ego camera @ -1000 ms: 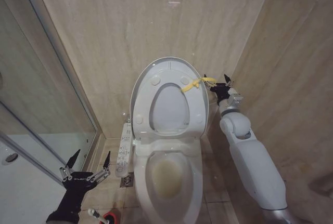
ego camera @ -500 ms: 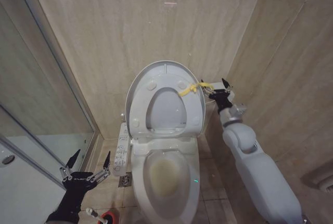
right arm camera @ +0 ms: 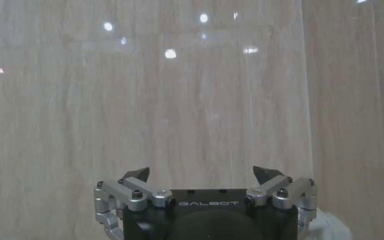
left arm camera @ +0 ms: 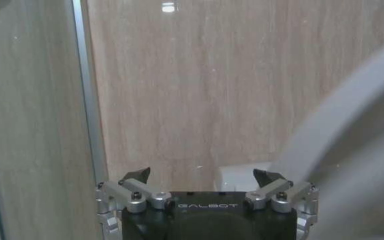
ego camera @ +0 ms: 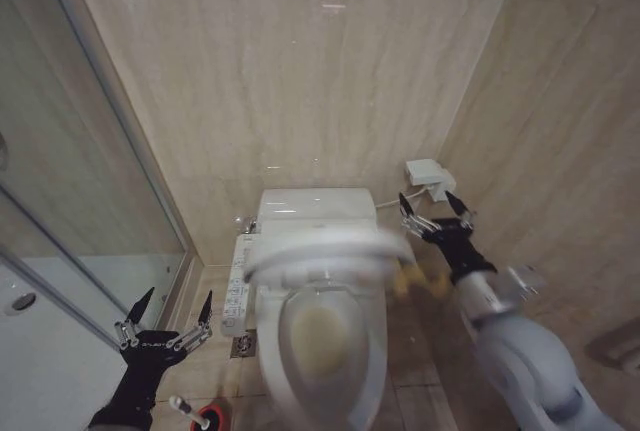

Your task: Open the toilet lid, clean the toilet bowl with a toilet brush, close the toilet lid, and flush.

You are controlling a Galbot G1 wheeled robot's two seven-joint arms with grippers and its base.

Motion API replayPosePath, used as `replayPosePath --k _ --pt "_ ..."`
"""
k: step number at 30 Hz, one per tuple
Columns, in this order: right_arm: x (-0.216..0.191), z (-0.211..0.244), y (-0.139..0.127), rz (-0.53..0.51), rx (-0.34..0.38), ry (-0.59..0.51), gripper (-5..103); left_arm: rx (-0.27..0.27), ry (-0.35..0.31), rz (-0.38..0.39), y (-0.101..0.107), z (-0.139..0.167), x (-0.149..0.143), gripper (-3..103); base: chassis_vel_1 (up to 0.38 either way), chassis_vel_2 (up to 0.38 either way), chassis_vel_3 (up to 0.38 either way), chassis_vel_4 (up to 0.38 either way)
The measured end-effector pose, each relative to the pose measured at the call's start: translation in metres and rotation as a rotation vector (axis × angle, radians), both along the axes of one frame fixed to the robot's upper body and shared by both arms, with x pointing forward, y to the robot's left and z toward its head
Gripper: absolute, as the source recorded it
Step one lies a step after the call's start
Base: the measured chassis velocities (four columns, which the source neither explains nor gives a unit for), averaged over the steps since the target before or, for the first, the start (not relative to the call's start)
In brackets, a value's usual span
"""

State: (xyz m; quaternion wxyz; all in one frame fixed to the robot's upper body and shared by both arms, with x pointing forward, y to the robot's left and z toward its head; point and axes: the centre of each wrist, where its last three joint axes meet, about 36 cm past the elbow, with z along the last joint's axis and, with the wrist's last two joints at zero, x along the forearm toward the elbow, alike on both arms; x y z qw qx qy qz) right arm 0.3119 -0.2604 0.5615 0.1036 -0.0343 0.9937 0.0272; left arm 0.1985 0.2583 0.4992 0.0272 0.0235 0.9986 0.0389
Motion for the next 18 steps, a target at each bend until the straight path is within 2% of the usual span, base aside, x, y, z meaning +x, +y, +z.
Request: replayPosePath --k 6,10,18 --pt "-0.016 -0.001 -0.010 -0.090 -0.049 0.008 100 0.000 0.000 0.000 0.000 0.000 0.000 100 0.000 0.000 0.000 0.000" --pt "-0.022 -0.002 -0.018 -0.142 -0.056 0.028 100 0.000 0.000 0.000 0.000 0.000 0.000 100 0.000 0.000 0.000 0.000" --pt "-0.048 -0.007 -0.018 -0.207 -0.021 0.155 100 0.000 0.000 0.000 0.000 0.000 0.000 100 0.000 0.000 0.000 0.000"
